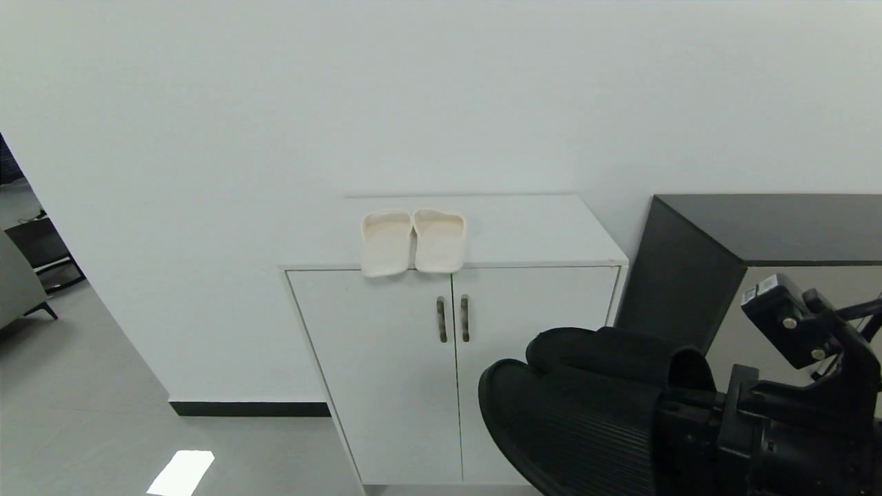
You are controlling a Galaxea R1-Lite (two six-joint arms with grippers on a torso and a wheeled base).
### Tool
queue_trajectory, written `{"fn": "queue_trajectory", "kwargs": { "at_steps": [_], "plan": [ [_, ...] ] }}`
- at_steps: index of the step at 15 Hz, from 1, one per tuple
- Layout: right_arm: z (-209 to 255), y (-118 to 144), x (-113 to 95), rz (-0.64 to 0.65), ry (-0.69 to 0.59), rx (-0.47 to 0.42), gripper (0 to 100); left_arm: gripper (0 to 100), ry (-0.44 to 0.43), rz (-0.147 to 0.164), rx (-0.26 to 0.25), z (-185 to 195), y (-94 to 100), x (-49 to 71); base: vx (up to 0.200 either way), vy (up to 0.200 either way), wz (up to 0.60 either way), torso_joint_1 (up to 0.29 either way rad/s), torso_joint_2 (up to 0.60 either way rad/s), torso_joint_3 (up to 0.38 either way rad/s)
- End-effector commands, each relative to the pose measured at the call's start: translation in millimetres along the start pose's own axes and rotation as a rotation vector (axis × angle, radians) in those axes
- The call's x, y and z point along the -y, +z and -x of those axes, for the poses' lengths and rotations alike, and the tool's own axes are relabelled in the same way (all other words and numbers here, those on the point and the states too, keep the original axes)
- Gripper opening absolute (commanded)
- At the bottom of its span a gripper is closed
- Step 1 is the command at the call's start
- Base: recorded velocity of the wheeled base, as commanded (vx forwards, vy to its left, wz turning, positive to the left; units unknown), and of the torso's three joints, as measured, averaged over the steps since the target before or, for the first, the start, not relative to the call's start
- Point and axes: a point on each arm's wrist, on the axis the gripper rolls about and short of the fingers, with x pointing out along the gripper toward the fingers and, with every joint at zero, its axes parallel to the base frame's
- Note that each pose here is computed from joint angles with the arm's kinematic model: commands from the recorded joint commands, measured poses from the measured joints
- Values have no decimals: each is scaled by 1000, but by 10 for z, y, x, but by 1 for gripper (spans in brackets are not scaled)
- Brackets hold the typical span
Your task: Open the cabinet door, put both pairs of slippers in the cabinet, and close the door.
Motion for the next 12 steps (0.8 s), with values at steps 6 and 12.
{"fn": "queue_trajectory", "kwargs": {
  "at_steps": [6, 12],
  "plan": [
    [7, -24, 8, 5, -2, -6, 0, 0, 0, -1, -2, -1, 0, 0, 0, 0, 0, -233, 516, 291],
    [0, -54, 26, 3, -10, -18, 0, 0, -1, 0, -2, -1, 0, 0, 0, 0, 0, -197, 486, 289]
  ]
}}
